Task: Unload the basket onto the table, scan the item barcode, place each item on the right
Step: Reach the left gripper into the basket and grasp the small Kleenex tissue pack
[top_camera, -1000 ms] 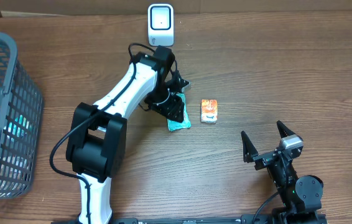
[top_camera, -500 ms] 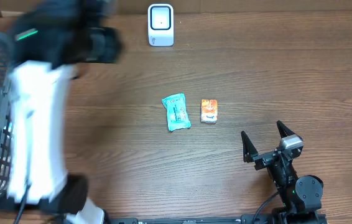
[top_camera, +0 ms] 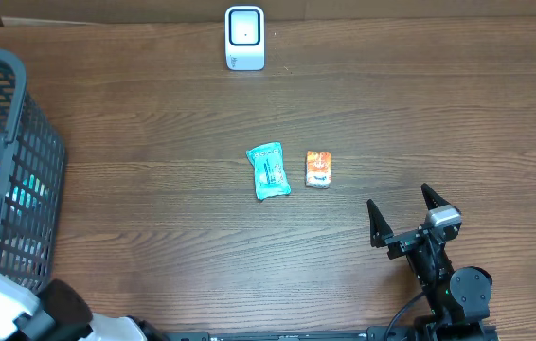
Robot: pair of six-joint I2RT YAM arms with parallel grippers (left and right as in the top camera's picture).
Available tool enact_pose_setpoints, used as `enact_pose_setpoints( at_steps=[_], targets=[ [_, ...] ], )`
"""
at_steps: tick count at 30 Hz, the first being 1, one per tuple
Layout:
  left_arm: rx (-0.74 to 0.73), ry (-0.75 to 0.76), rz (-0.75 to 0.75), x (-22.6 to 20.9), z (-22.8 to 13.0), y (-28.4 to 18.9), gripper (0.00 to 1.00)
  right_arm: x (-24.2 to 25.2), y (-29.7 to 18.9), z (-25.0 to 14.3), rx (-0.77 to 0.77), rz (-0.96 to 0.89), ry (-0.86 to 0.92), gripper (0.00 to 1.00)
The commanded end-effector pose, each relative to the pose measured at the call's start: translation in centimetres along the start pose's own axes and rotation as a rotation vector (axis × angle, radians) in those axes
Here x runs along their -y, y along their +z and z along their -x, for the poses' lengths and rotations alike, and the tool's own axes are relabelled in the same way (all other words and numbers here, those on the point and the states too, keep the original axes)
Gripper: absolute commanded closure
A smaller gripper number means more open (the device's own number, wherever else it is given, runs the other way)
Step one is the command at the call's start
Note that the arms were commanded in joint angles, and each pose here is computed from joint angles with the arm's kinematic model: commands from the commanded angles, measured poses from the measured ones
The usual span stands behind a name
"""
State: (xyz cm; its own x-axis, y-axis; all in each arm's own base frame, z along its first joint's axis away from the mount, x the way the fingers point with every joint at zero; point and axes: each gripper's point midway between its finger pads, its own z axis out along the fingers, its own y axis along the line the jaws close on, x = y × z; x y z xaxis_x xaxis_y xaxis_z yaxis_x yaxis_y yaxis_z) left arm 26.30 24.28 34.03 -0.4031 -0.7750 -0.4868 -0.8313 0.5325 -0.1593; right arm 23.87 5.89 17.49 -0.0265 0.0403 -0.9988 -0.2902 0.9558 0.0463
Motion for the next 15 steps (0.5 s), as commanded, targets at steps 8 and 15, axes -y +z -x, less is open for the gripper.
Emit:
enact_pose_setpoints(
  at_steps=[8, 15],
  targets=[
    [-0.159, 0.02, 0.078, -5.6, -1.8, 11.7, 0.63, -0.1, 0.0, -0.2, 0.004, 0.005, 0.002, 0.0],
    [-0.258, 0.092, 0.084, -7.1, -6.4, 20.1, 0.53, -0.1, 0.0, -0.2, 0.004, 0.005, 0.002, 0.0]
  ],
)
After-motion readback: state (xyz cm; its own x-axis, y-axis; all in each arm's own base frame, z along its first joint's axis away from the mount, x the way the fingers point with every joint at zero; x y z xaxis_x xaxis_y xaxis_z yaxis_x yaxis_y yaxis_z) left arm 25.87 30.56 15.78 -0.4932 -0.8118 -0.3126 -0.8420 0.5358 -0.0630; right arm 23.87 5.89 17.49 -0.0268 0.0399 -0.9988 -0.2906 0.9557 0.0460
